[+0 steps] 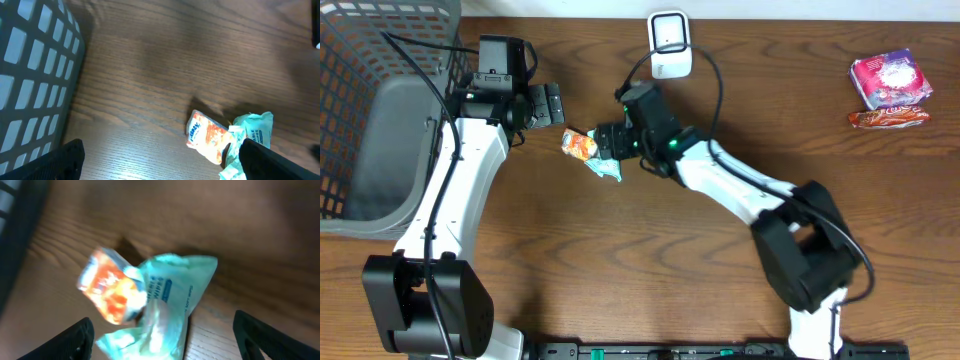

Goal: Scan the item barcode
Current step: 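Lower the right gripper and grasp the mint-green wipes pack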

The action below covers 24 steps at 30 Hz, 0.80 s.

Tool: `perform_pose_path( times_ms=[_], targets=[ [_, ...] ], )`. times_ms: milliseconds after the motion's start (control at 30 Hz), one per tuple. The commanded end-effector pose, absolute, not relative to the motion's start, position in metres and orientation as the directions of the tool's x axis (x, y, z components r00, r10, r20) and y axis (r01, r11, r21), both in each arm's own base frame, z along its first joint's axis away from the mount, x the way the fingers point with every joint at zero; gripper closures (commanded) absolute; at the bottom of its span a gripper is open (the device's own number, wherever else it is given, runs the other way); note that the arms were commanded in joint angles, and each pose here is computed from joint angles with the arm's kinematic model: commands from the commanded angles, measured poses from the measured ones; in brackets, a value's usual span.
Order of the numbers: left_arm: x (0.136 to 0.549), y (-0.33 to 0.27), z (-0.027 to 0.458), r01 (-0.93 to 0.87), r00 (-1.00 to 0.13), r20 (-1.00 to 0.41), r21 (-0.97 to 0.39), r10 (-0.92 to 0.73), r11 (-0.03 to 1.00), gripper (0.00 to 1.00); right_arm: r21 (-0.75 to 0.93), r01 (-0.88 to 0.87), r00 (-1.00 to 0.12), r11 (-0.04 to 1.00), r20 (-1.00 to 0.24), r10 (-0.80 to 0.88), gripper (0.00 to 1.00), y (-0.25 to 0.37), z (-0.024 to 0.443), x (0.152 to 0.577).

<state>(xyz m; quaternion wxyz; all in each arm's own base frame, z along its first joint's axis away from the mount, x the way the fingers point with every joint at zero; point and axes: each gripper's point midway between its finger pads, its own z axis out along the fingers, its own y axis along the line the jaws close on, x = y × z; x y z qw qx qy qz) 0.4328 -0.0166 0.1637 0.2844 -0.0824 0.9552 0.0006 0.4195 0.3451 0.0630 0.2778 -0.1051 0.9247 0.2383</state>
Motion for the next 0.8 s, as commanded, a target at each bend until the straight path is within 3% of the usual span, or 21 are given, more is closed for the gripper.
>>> perform_pose_path(
  times_ms=[0, 233, 500, 767],
  targets=[
    [0.432, -0.013, 0.159, -0.16, -0.832, -0.534, -0.03, -0.151, 0.987, 0.02, 0.38, -0.298, -0.85, 0.876, -0.522, -0.063, 0.16, 0.345, 0.036, 0.415],
    [0.432, -0.013, 0.159, -0.16, -0.832, -0.534, -0.03, -0.151, 0.987, 0.02, 0.377, -0.287, -0.87, 0.881, -0.487, -0.075, 0.27, 0.347, 0.011, 0.41],
    [0.432, -0.013, 0.159, -0.16, -0.832, -0.534, -0.03, -0.151, 0.987, 0.02, 0.377, -0.286, -0.87, 0.881, -0.488, -0.074, 0.69, 0.346, 0.011, 0.411],
    [0.432, -0.013, 0.159, -0.16, -0.832, -0.534, -0.03, -0.151, 0.987, 0.02, 0.438, -0.295, -0.877, 0.849, -0.477, -0.059, 0.85, 0.346, 0.026, 0.414]
  ],
)
